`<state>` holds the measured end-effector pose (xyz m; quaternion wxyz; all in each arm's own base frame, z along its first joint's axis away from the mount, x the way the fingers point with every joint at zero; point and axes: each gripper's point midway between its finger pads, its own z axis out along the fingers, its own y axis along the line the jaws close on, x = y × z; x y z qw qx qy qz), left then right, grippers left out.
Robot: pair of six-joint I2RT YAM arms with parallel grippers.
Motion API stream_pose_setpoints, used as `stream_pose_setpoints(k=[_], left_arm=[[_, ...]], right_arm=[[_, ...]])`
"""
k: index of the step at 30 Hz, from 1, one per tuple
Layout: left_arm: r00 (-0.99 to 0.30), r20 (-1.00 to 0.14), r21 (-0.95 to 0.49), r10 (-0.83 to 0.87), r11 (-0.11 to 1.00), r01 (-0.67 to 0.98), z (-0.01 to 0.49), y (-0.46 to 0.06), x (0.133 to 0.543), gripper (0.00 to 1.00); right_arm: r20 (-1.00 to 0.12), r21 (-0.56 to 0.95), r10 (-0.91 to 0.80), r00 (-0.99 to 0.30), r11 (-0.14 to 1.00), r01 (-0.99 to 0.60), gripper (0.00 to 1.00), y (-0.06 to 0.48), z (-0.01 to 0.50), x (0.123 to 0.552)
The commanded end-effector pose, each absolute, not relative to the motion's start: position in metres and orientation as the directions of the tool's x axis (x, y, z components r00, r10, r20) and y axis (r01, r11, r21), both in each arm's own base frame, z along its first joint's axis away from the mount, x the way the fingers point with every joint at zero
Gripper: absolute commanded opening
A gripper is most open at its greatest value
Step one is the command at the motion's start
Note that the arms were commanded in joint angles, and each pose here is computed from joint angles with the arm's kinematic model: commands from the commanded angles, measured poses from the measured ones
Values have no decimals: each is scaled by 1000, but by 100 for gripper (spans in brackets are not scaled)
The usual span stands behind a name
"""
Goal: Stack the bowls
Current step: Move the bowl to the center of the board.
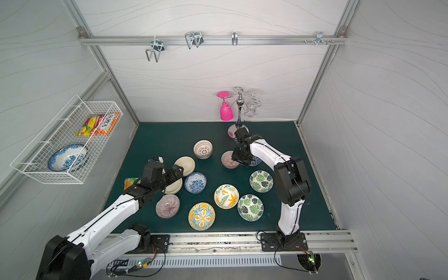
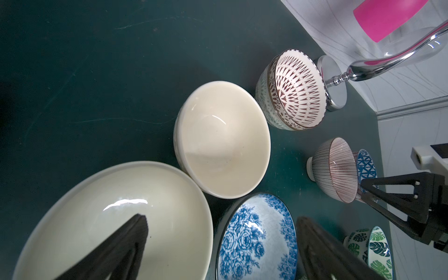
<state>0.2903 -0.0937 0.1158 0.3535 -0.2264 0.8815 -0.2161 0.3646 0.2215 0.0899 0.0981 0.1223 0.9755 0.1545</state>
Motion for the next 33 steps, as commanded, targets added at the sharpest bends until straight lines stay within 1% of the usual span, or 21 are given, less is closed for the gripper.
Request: stream_pose_setpoints(k=[1, 6, 12, 14, 17, 19, 20, 27, 30, 32, 33], left_arm=[[-618, -545, -552, -567, 797, -244, 126, -92, 295, 100], [-611, -546, -551, -573, 795, -253, 127, -90, 294, 100], [-607, -546, -548, -578, 794, -263, 127, -88, 293, 100], [-605, -547, -547, -579, 794, -266, 127, -87, 293, 100], [-604, -546, -545, -581, 794, -270, 126, -86, 293, 100], [-603, -546, -544, -581, 794, -272, 127, -86, 293, 100], [-602, -545, -545, -583, 793, -274, 127, -86, 292, 100], [-601, -543, -540, -586, 792, -285, 127, -84, 292, 100], [-600, -529, -500, -600, 792, -351, 132, -74, 285, 100], [-615, -504, -436, -606, 793, -425, 131, -62, 271, 100], [-615, -484, -410, -622, 782, -469, 129, -56, 263, 100]], right_arm=[[-148, 306, 290, -946, 923, 235, 45, 218, 78, 371], [-136, 293, 288, -948, 926, 239, 41, 220, 68, 374], [-131, 290, 279, -951, 928, 233, 31, 227, 62, 378], [-135, 289, 278, -951, 929, 230, 25, 229, 62, 380], [-145, 291, 275, -950, 930, 224, 11, 233, 64, 386], [-149, 295, 272, -951, 930, 219, 5, 236, 67, 391], [-152, 296, 270, -951, 930, 217, 4, 238, 68, 394], [-173, 315, 259, -950, 929, 195, 3, 252, 73, 419], [-164, 322, 250, -954, 928, 188, 4, 259, 70, 426], [-160, 323, 246, -956, 928, 184, 9, 261, 68, 427], [-159, 325, 243, -957, 928, 182, 14, 261, 68, 427]])
